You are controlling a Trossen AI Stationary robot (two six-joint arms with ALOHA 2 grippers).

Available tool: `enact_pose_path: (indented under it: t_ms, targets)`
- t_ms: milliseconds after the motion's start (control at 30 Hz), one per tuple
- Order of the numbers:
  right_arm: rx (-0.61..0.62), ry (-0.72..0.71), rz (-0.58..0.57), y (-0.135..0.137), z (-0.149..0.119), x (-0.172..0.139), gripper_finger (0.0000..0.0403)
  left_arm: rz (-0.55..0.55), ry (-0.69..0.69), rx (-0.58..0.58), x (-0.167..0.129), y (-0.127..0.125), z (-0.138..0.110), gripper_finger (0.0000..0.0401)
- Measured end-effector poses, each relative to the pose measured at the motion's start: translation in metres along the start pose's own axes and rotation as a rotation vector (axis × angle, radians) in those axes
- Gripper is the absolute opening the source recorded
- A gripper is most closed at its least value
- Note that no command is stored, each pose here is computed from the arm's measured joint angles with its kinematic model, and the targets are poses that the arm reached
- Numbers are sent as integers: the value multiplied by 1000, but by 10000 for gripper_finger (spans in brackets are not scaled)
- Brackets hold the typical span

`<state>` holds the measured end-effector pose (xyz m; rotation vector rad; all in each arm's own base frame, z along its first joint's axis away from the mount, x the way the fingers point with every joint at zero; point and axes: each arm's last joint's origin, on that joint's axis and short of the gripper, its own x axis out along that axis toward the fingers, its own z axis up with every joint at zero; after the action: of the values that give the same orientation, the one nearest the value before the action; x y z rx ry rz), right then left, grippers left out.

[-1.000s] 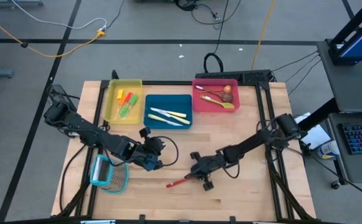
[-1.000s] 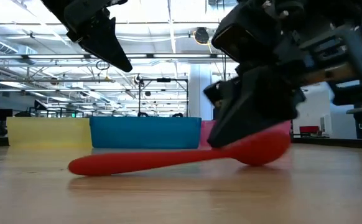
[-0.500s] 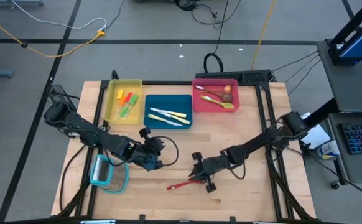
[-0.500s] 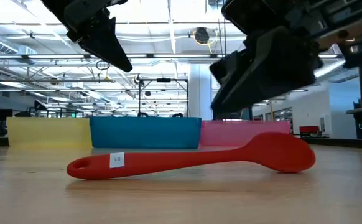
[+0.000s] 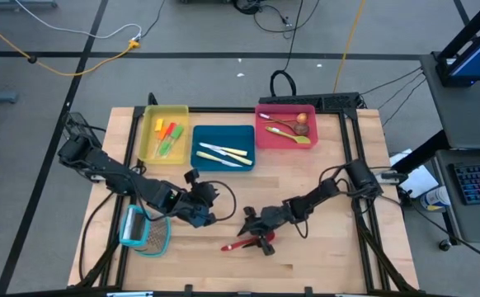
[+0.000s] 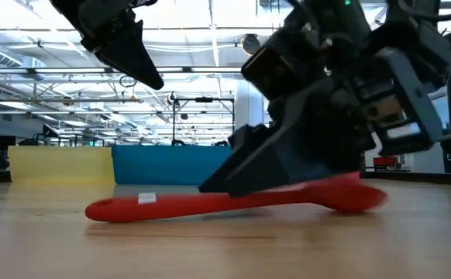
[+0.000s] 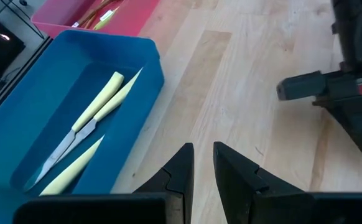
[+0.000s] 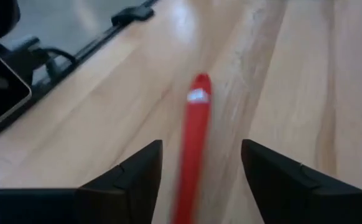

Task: Pick & Place Kitchen Items
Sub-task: Put the red serving spoon into the red bin

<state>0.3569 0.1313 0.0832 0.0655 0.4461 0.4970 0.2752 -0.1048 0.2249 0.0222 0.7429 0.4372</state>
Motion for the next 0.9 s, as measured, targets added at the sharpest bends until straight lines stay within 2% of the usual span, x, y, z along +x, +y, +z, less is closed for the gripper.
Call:
enact_pose_path:
  t_ms: [267,467,567,667,767,900]
  targets:
    - [-38,48,16,-3,-11,3,179,-1,0,12,0,0,0,67]
    - [-131,164,8,-2,-14,-1,155,-22,11,32,0,-1,0,67]
    - [-201,182,-3,5,-16,0,142,-24,13,35,0,-1,-1,67]
    - [-210,173,-24,9,-16,0,126,-25,13,35,0,-1,-1,67]
    - [-179,177,-23,8,-17,0,103,-26,13,35,0,-1,-1,67]
    - [-174,182,-6,8,-17,0,53,-27,13,34,0,-1,0,67]
